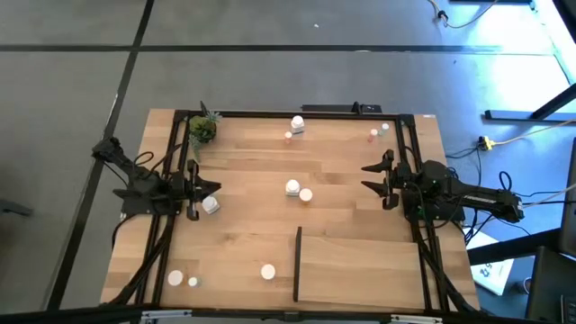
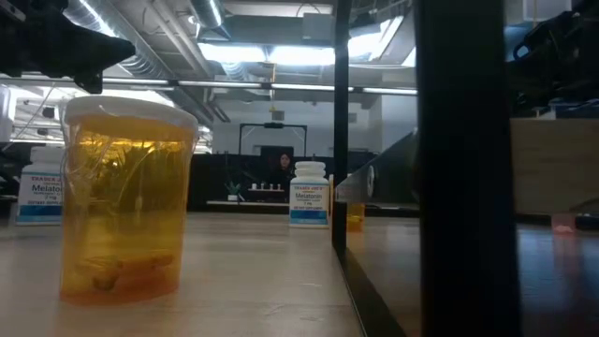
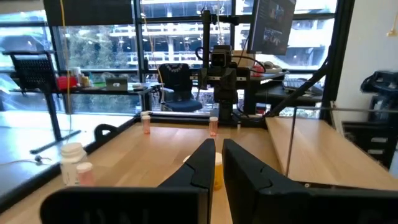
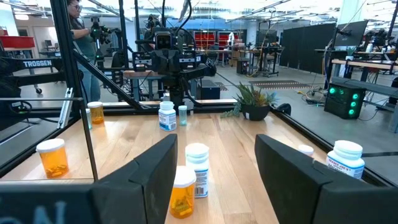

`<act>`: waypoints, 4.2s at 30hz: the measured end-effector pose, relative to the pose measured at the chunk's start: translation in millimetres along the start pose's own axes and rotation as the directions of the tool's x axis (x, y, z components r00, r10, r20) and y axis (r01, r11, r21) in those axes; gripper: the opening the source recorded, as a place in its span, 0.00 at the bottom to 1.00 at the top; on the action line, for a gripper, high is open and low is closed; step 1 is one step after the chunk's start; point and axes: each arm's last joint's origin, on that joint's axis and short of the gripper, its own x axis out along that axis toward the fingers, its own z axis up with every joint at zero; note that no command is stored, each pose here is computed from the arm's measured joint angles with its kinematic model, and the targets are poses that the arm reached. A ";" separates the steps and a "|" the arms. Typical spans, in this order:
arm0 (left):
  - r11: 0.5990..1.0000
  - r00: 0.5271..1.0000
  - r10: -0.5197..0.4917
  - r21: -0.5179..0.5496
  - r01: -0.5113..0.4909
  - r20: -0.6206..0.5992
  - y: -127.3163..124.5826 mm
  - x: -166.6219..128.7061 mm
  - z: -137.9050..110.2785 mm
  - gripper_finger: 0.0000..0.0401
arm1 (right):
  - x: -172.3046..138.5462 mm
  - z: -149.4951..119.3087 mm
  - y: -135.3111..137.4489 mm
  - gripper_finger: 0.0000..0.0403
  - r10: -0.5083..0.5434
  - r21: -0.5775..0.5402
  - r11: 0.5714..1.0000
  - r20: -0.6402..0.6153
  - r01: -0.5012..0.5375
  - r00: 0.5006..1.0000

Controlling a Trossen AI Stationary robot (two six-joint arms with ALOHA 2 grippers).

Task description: Pick and place medicine bottles onto shelf by color

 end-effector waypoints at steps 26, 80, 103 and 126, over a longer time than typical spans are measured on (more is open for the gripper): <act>0.917 0.941 0.330 0.265 -0.299 -0.078 7.5 17.2 182.4 0.06 | 0.0 0.1 0.0 0.54 0.000 -0.062 0.998 0.001 0.000 1.000; 0.792 0.411 0.139 -0.148 -0.592 -0.901 3.4 83.7 157.7 0.06 | 8.2 52.8 5.7 0.54 0.191 -0.062 0.978 -0.097 -0.197 0.977; 0.731 0.279 0.143 -0.088 -0.677 -0.950 -0.9 91.6 144.3 0.06 | 36.7 49.0 2.8 0.54 0.192 0.077 0.981 -0.317 -0.176 0.929; 0.698 0.251 0.087 -0.121 -0.706 -0.964 -3.2 92.5 142.6 0.06 | 36.8 49.3 2.8 0.54 0.192 0.072 0.981 -0.314 -0.178 0.930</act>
